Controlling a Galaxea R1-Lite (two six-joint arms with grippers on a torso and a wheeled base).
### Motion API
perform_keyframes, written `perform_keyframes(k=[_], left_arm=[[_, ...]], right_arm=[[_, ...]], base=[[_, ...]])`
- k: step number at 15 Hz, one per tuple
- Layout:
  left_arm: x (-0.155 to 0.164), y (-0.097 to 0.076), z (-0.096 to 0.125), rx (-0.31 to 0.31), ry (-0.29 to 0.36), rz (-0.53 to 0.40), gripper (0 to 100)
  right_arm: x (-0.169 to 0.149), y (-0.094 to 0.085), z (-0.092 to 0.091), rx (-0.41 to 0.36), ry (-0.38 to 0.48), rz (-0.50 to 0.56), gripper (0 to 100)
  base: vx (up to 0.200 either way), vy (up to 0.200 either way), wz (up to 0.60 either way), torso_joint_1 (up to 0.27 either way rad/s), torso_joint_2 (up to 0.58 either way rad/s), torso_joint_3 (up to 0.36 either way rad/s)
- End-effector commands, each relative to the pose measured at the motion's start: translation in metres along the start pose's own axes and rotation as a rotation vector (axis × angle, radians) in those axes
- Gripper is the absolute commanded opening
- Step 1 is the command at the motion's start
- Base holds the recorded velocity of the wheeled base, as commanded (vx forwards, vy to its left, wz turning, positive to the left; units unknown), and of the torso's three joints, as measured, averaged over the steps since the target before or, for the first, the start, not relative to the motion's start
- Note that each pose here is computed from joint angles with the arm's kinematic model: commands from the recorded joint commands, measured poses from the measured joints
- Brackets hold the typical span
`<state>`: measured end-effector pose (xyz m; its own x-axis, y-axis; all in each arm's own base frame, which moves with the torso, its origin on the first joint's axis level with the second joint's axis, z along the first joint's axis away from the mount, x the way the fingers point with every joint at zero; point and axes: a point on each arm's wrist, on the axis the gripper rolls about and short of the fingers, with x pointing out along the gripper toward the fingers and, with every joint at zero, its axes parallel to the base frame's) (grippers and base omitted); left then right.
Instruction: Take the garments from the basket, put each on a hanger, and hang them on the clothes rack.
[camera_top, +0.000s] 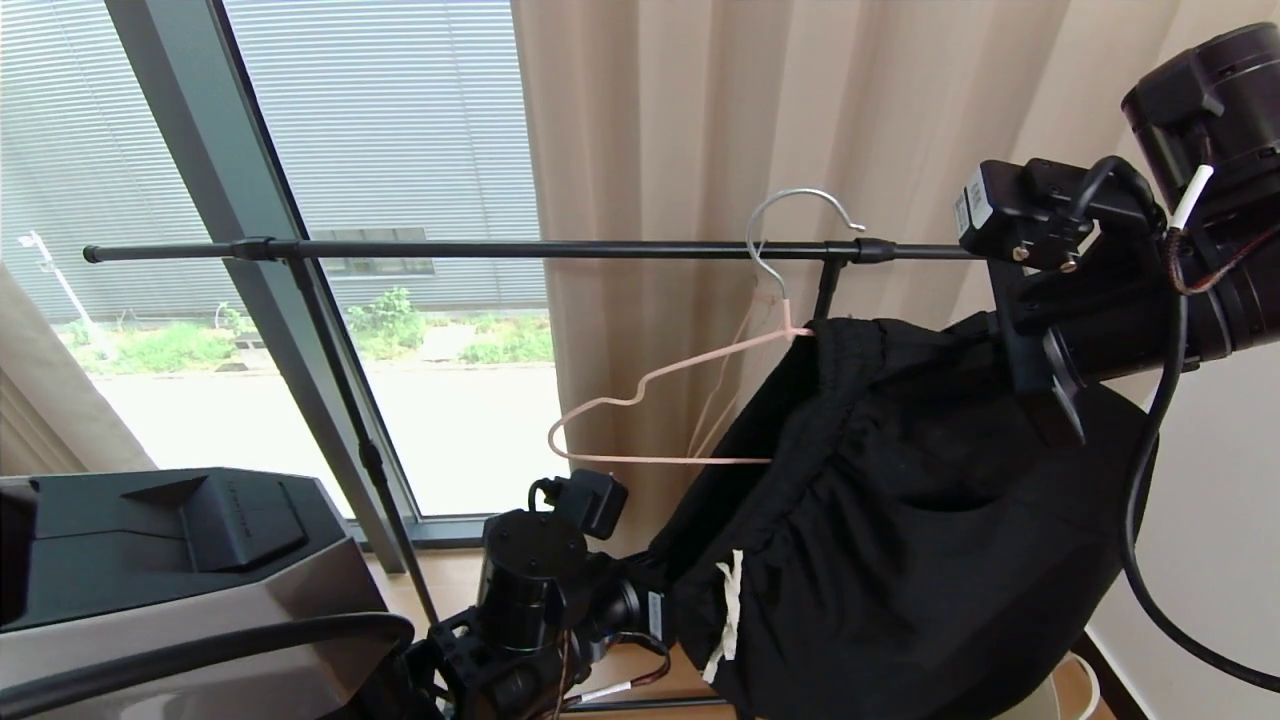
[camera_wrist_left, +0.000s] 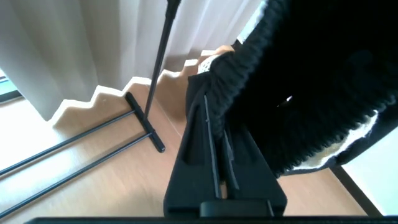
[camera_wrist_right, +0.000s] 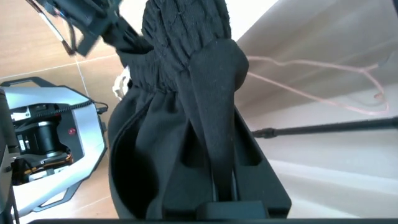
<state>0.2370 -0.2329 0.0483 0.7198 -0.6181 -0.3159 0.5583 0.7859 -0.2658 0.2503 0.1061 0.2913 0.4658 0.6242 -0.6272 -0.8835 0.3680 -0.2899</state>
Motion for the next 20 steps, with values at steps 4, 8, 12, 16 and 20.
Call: perform_keyframes(k=[4,8,12,16,20], left_arm=[[-0.034,0.03,0.023,0.002,-0.057,0.091,0],[-0.029,0.047,0.03,-0.014,-0.082,0.139,0],[-0.023,0.066,0.032,-0.03,-0.089,0.195,0],[-0.024,0.068,0.048,-0.029,-0.147,0.197,0],[-0.032,0.068,0.061,0.043,-0.158,0.21,0]], right_arm=[[-0.004,-0.008,-0.038,0.125,0.047,0.003,0],[0.002,-0.001,-0.061,0.144,0.041,-0.013,0],[-0.001,0.018,-0.076,0.153,0.057,-0.002,0],[0.009,0.021,-0.085,0.171,0.112,0.014,0],[0.017,0.021,-0.085,0.128,0.184,-0.094,0]], base=[[0.0,0.0,0.0,0.0,0.0,0.0],[0.0,0.0,0.0,0.0,0.0,0.0],[0.0,0.0,0.0,0.0,0.0,0.0],[0.0,0.0,0.0,0.0,0.0,0.0],[0.0,0.0,0.0,0.0,0.0,0.0]])
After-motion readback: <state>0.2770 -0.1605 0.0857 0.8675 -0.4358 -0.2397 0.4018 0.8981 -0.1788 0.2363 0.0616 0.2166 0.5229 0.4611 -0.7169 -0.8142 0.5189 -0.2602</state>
